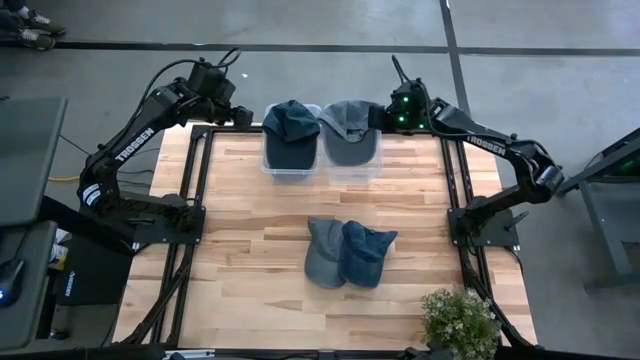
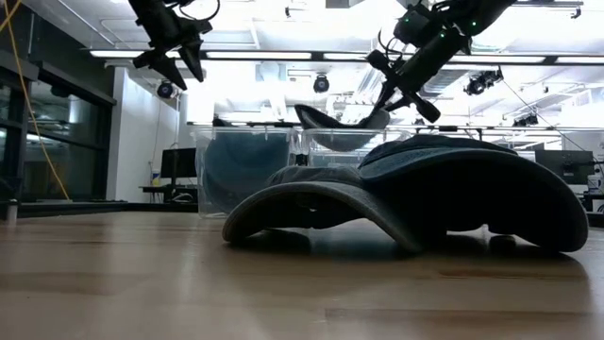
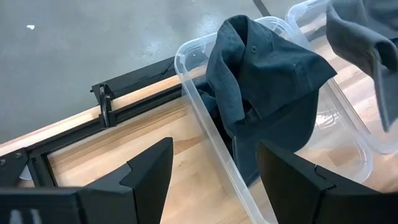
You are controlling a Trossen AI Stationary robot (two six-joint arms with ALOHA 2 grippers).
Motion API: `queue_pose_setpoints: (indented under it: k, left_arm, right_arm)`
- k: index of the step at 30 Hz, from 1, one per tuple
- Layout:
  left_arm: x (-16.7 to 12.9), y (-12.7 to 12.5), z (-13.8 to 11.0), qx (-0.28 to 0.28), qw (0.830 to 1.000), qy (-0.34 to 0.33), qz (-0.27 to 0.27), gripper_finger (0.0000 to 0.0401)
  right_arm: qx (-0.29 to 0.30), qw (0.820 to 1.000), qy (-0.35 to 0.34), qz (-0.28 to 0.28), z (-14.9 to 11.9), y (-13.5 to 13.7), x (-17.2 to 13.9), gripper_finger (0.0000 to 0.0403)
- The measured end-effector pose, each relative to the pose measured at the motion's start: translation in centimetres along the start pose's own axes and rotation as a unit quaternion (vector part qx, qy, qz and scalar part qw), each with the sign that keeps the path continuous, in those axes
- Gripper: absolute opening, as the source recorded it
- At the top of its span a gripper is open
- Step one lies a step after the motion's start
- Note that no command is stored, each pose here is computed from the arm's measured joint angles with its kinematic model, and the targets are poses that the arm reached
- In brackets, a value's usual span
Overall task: Pick and place caps into container
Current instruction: Put the right gray cap into the right transparent container
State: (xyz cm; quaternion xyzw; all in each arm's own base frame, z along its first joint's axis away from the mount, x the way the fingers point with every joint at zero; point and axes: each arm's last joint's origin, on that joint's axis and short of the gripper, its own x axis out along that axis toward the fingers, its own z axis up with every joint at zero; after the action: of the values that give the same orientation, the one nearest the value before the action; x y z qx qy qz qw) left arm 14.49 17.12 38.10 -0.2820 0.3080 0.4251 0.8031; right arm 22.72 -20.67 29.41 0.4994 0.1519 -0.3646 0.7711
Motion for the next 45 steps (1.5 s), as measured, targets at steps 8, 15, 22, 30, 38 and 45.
queue_pose_setpoints:
  k: [8,15,22,30,38,45]
  left_arm:
    - [0.0,0.0,0.0,0.001,1.0,0.0,0.0,0.0229]
    - [0.0,0.02,0.0,0.0,1.0,-0.001,0.003,0.0229]
    - [0.0,0.02,0.0,0.001,1.0,-0.001,0.003,0.0229]
    - [0.0,0.06,-0.16,-0.001,1.0,0.008,0.005,0.0229]
    - [0.0,0.07,-0.23,-0.001,1.0,0.012,0.005,0.0229]
    - [0.0,0.07,-0.23,-0.001,1.0,0.012,0.005,0.0229]
  right_arm:
    - [-0.002,1.0,-0.007,-0.024,-0.12,-0.23,0.0,0.0015]
    - [0.001,1.0,-0.006,-0.02,-0.13,-0.19,0.01,0.0018]
    - [-0.006,1.0,-0.005,-0.019,-0.13,-0.18,0.01,0.0035]
    - [-0.027,0.999,-0.012,-0.025,-0.07,-0.19,0.01,0.0133]
    - [-0.042,0.999,-0.008,-0.011,0.02,-0.09,0.0,0.0208]
    - [-0.059,0.997,0.023,0.052,0.13,0.39,-0.04,0.0228]
